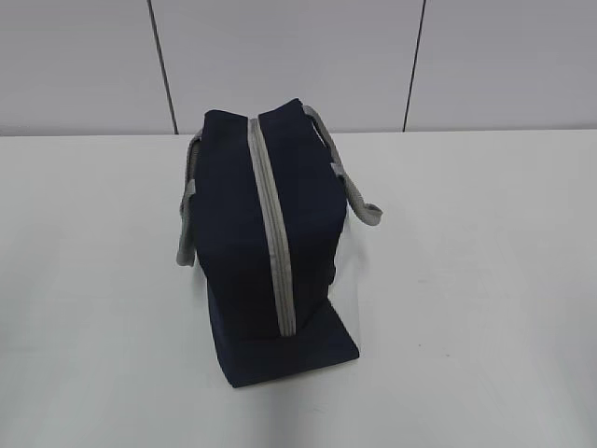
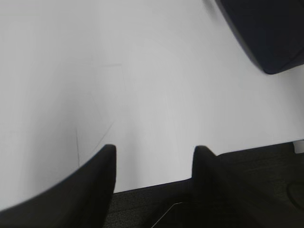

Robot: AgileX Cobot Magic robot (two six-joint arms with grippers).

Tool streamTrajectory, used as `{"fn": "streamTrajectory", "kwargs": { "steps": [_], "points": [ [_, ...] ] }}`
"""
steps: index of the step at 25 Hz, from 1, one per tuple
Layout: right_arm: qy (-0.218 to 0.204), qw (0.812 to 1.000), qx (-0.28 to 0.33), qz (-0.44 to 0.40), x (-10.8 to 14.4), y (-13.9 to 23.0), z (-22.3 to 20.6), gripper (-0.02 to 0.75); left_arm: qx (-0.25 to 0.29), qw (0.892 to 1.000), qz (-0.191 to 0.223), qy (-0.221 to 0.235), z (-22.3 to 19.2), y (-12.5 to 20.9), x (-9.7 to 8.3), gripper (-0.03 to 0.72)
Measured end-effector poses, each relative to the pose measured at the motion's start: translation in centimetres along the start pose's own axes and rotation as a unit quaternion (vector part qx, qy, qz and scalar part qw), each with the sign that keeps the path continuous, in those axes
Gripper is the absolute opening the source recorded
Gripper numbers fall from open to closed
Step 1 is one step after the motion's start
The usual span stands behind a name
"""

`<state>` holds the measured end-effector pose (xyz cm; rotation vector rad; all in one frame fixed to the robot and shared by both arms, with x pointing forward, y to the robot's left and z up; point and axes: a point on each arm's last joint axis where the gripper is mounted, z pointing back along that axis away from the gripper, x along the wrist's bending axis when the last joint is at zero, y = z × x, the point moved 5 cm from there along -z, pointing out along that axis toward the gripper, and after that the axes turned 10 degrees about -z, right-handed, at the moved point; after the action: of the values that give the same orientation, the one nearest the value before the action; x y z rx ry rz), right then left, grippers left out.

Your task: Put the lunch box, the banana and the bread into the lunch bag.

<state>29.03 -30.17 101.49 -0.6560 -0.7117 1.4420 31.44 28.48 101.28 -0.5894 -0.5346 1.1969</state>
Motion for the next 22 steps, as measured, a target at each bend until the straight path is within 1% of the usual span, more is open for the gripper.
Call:
{"fn": "streamTrajectory", "kwargs": {
  "steps": [4, 8, 13, 19, 22],
  "points": [
    [0.0, 1.0, 0.0, 0.0, 0.0, 0.0, 0.0, 0.56, -0.001, 1.0, 0.002, -0.002, 0.0, 0.0, 0.0, 0.371],
    [0.0, 1.0, -0.001, 0.0, 0.0, 0.0, 0.0, 0.56, -0.019, 0.999, 0.019, -0.022, 0.6, 0.2, 0.4, 0.371],
    [0.0, 1.0, -0.004, 0.0, 0.0, 0.0, 0.1, 0.56, -0.072, 0.995, 0.043, -0.061, 2.1, 0.8, 0.6, 0.371],
    [0.007, 0.999, -0.034, -0.011, -0.2, 0.2, 0.8, 0.56, -0.147, 0.983, 0.053, -0.097, 4.1, 1.8, 0.3, 0.371],
    [0.018, 0.998, -0.056, -0.022, -0.4, 0.4, 1.3, 0.56, -0.157, 0.981, 0.055, -0.103, 4.4, 2.1, 0.2, 0.371]
  ]
}}
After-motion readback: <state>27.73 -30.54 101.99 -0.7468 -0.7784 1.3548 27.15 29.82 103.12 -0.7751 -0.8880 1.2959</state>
